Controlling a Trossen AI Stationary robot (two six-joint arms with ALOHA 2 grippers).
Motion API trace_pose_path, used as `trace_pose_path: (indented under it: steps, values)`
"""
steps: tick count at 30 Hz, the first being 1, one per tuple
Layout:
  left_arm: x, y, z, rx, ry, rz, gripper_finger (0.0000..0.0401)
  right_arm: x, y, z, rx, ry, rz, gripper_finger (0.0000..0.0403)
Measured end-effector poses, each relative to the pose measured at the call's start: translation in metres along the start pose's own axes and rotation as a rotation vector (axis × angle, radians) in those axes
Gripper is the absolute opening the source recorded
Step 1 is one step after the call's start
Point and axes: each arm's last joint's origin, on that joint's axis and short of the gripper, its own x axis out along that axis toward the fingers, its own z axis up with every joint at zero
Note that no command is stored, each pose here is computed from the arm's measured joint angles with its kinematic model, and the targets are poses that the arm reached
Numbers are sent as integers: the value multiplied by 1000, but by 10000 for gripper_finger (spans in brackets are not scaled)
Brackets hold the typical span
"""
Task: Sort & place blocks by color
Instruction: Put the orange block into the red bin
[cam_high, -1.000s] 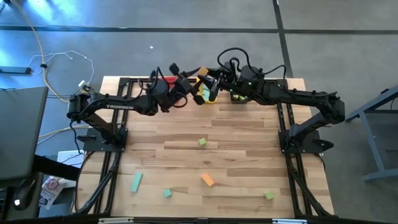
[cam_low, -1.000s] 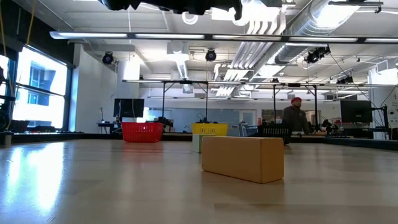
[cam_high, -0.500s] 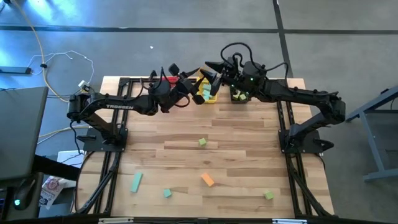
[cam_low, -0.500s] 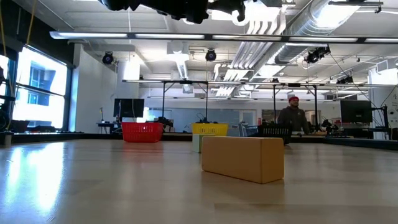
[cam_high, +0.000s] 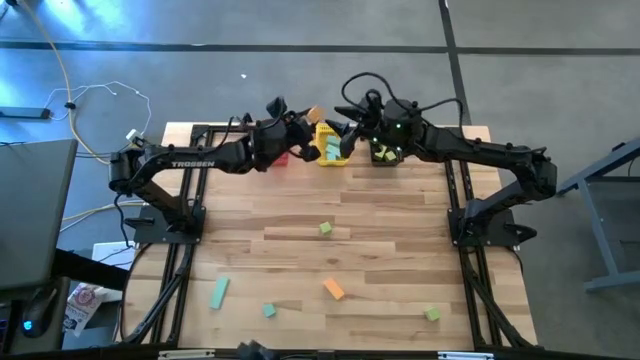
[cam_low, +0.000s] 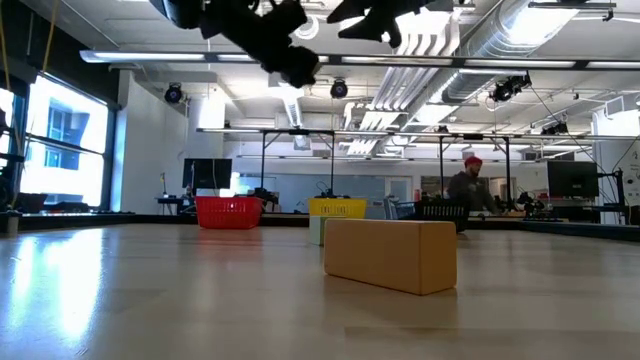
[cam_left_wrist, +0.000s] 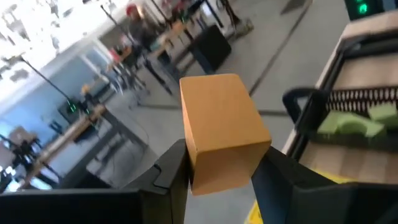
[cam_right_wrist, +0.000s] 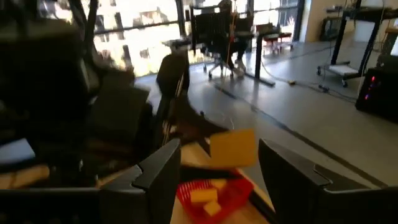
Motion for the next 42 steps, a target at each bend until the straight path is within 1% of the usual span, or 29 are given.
trace_pose_path:
  steps: [4,10,20,24,29,35,42]
  values:
    - [9,9,-16,-17,93,-26,117,-1,-1,-10,-19,103,-6,202]
    - [16,19,-42,-60,269,-34,117,-5,3,-29,-34,300,0,202]
    - [13,26,-76,-126,548,-51,117,-14,39,-58,-71,526,64,202]
    - [14,28,-85,-147,614,-53,117,-8,57,-73,-102,563,45,202]
    - [16,28,-92,-199,652,-108,117,0,77,-97,-126,629,18,202]
    - [28,27,-111,-195,732,-115,118,5,98,-124,-153,713,30,202]
    - [45,18,-136,-178,818,-126,118,12,114,-145,-178,749,52,202]
